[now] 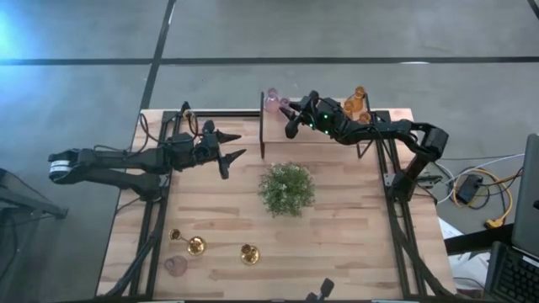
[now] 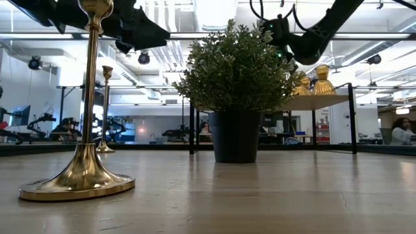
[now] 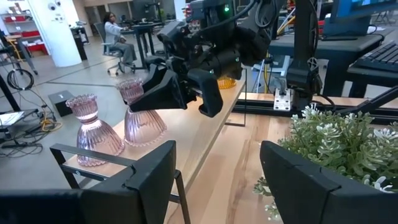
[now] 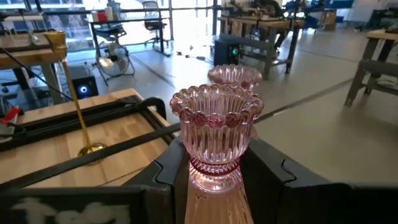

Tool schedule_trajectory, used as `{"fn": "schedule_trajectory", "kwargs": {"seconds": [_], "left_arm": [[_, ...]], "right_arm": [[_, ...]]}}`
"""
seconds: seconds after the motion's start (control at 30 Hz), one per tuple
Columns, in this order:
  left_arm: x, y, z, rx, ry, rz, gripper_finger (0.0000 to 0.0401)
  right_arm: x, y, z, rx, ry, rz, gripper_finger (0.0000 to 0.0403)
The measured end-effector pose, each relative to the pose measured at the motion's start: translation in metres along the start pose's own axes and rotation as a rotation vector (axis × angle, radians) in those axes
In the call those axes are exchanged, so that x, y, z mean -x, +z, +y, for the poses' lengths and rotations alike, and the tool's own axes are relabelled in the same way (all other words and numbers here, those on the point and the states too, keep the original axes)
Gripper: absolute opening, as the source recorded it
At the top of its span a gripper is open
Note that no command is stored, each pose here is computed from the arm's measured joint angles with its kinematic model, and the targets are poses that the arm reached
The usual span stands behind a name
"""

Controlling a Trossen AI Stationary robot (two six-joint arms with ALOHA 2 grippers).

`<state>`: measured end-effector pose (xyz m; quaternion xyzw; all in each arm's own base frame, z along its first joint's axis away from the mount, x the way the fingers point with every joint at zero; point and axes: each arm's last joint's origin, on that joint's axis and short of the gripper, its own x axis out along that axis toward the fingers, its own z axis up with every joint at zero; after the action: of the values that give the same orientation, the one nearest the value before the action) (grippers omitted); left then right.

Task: Pick & Place candle stick holders
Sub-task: Put the middle pink candle holder on the shelf

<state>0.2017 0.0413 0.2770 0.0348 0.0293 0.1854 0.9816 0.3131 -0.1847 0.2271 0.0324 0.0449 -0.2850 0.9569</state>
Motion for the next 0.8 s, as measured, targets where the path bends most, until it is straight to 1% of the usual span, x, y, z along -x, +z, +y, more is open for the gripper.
{"fn": "schedule_trajectory", "kwargs": {"seconds": [0.3, 0.8], "left_arm": [[0.0, 0.0, 0.0, 0.001, 0.001, -0.001, 0.0238], [0.0, 0.002, 0.0, 0.004, 0.003, -0.022, 0.0238]], "right_arm": [[0.003, -0.008, -0.001, -0.008, 0.005, 0.007, 0.0107], [0.005, -0.011, -0.001, -0.004, 0.005, 0.0, 0.0107]]}}
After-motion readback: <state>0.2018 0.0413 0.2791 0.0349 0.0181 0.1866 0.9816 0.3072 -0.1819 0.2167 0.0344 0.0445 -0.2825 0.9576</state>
